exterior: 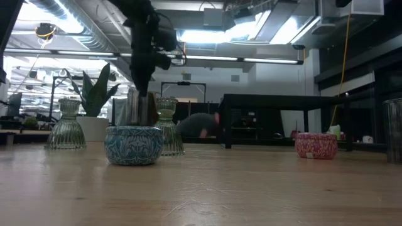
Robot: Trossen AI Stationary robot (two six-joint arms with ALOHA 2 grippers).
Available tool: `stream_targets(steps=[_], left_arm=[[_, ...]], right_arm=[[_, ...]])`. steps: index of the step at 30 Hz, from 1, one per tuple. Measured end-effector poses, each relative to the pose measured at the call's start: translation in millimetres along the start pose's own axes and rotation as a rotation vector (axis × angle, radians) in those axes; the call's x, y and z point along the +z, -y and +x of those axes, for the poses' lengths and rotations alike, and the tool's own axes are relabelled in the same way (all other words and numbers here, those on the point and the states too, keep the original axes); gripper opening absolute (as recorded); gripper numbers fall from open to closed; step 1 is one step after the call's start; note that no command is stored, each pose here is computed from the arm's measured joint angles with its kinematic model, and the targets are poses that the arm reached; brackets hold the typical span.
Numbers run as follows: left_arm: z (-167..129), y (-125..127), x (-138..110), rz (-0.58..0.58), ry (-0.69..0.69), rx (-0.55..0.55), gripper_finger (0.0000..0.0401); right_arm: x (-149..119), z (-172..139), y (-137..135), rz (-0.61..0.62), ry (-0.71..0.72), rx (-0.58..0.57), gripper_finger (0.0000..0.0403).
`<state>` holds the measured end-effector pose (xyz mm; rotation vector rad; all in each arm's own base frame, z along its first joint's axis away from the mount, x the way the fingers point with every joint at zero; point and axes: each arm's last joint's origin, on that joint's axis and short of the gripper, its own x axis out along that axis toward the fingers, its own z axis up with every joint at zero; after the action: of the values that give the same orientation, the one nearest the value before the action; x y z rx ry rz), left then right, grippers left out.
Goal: Pick & Place candle stick holders
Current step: Put the top silver scented candle on the shelf
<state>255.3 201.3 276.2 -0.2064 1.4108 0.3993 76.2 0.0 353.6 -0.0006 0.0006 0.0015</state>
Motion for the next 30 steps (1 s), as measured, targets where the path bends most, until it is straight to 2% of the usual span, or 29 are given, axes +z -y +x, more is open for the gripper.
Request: stream_targets(steps=[8,23,30], left_arm=[[-30.9,-3.6,11.3,-0.068,0.093,0.014,0.0352],[-62.8,7.8,24.9,-0.030,0.209,0.024,0.0351],[-72.7,4.2,48.2,-0.023,0.204,0.022,0.0351]], right_arm=[[0.0,0.0,0.0,0.000,0.000,0.000,0.0007],[0.0,0.0,0.0,0.000,0.000,0.000,0.0007],[0.0,0.0,0.0,0.000,0.000,0.000,0.0007]])
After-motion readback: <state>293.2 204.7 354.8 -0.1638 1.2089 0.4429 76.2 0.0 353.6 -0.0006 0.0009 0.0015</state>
